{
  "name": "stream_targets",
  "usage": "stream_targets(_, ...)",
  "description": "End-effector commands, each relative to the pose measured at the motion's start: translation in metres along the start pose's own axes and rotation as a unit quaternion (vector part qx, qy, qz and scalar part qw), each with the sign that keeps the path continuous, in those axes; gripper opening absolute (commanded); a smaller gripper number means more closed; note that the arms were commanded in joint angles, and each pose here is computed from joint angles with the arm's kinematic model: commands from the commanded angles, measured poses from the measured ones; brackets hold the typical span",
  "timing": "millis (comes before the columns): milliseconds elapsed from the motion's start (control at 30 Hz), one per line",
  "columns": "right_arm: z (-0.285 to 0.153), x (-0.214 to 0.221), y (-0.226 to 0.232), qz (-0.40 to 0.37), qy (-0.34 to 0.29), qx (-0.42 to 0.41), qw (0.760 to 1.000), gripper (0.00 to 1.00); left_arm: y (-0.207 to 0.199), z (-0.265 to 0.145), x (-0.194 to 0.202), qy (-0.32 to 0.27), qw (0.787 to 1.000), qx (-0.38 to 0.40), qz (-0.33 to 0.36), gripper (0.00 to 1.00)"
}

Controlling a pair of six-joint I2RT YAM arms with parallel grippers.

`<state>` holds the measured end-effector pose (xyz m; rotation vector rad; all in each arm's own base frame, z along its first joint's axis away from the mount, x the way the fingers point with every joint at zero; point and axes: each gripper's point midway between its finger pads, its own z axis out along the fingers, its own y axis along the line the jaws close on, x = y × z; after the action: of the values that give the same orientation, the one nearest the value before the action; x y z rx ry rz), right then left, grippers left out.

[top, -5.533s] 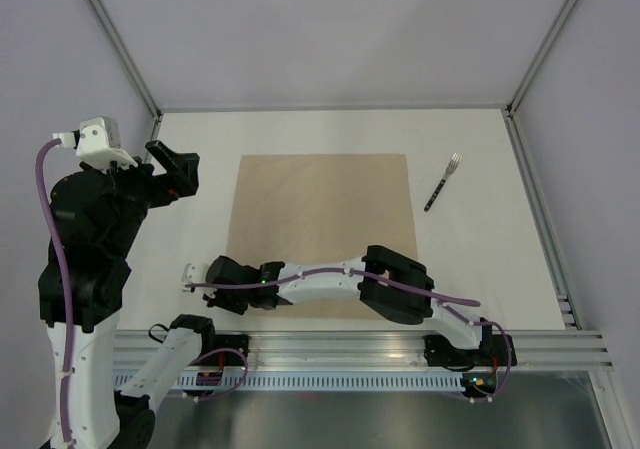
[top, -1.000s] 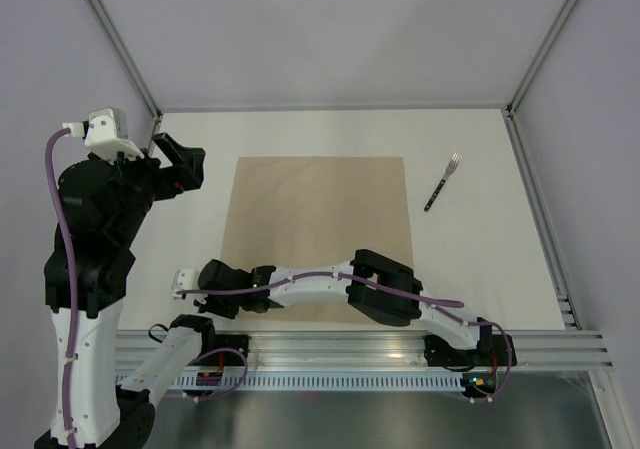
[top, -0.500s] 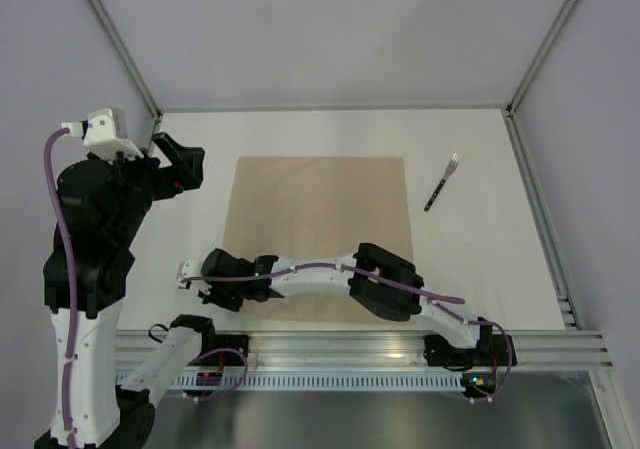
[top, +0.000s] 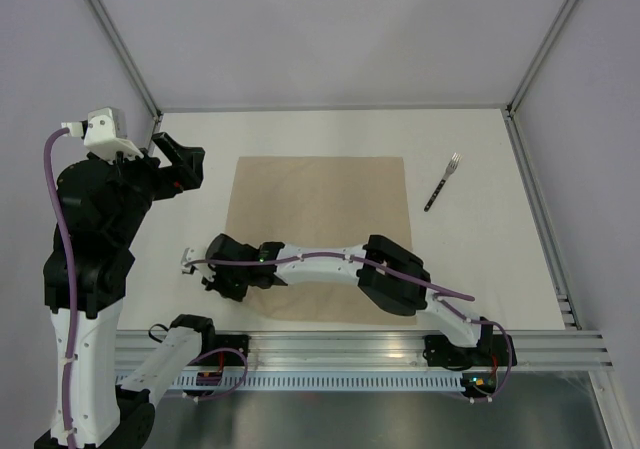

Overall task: Fold the napkin, place the utensils inside, and roll it up
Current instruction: Fold the napkin at the center of the board.

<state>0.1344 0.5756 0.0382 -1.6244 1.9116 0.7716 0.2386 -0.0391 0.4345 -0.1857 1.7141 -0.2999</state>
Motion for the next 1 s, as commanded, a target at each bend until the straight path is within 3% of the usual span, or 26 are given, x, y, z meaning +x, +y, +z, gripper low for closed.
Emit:
stream_targets(0, -0.04, -0.057, -0.003, 0.011, -0.062, 0.003, 0.998, 0.01, -0.009, -0.002, -0.012, -0.019, 0.999, 0.016, -0.021, 1.0)
stream_targets(400, -0.072, -0.078, -0.036, 0.031, -0.092, 0.022, 0.995, 0.01, -0.008, 0.002, -0.009, -0.015, 1.0, 0.017, -0.021, 1.0)
stream_targets(967, -0.127, -0.032, -0.134, 0.086, -0.078, 0.102, 0.988, 0.01, -0.013, 0.021, 0.009, 0.001, 0.999, 0.036, -0.033, 1.0)
